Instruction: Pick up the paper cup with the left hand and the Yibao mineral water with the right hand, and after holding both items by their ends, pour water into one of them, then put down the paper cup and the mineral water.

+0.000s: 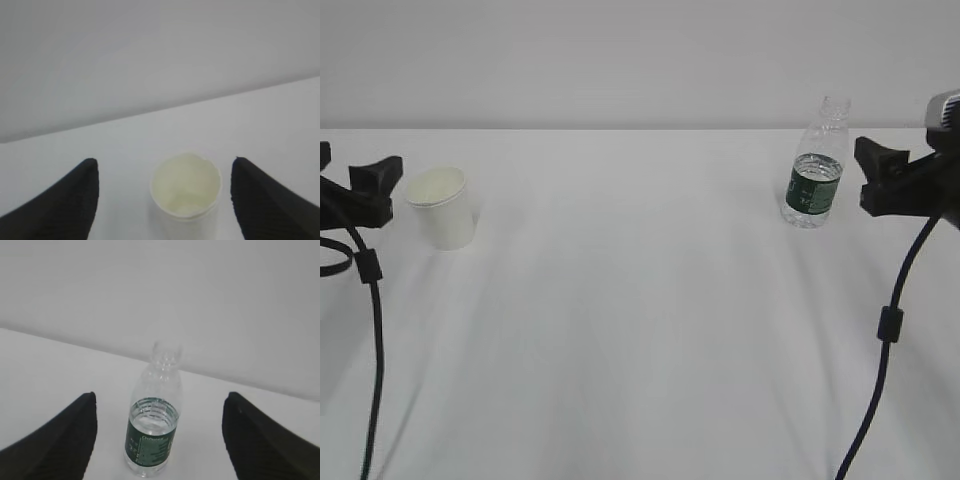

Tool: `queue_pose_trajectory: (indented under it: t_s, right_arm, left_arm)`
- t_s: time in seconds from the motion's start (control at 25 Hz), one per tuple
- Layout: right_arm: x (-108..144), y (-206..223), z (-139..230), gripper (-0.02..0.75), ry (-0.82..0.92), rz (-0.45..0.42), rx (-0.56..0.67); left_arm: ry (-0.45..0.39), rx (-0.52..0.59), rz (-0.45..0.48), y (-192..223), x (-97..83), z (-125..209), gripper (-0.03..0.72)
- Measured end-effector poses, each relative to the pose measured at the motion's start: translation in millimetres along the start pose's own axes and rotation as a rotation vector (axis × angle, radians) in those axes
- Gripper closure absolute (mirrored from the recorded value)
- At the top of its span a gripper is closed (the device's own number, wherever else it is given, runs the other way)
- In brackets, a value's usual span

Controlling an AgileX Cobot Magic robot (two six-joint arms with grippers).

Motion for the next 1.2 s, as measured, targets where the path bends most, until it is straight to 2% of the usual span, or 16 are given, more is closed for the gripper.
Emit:
queue_pose_trajectory:
  t_s: [0.28, 0.6, 0.84, 0.92, 0.96, 1.2]
  right_arm:
    - [2, -44, -51, 0.145, -0.039, -0.008, -0.009]
    - [3, -112, -84, 0.146, -0.043, -0.014, 0.016]
    - [3, -161, -88, 0.146, -0.078, -0.015, 0.062]
    - [2, -168, -77, 0.146, -0.097, -0.011, 0.132]
    - [1, -181, -82, 0.146, -0.101, -0.008, 0.104]
    - [-3, -211, -73, 0.146, -0.126, 0.008, 0.157]
  left_arm:
    - [0.009, 0.008, 0.003, -35, 14.6, -42, 0.096]
    - [0.011, 0.022, 0.008, -85, 26.3, -76, 0.096]
    - [-0.02, 0.037, 0.01, -127, 31.4, -89, 0.096]
    - [-0.032, 0.03, 0.01, -147, 33.1, -95, 0.096]
    - [-0.032, 0.036, 0.014, -157, 33.0, -96, 0.096]
    - [-0.032, 0.08, 0.044, -218, 28.8, -91, 0.096]
Point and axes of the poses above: a point on each arm's last joint axis where the gripper is mounted, y pointing out along that axis toward the gripper, x along the wrist's bending axis when the last joint is at zero, z = x × y, the point moved 6 cm from there along y, pointing out along that axis toward the gripper, and after that the axes turned 13 degrees about y, right-handed, at the moved point
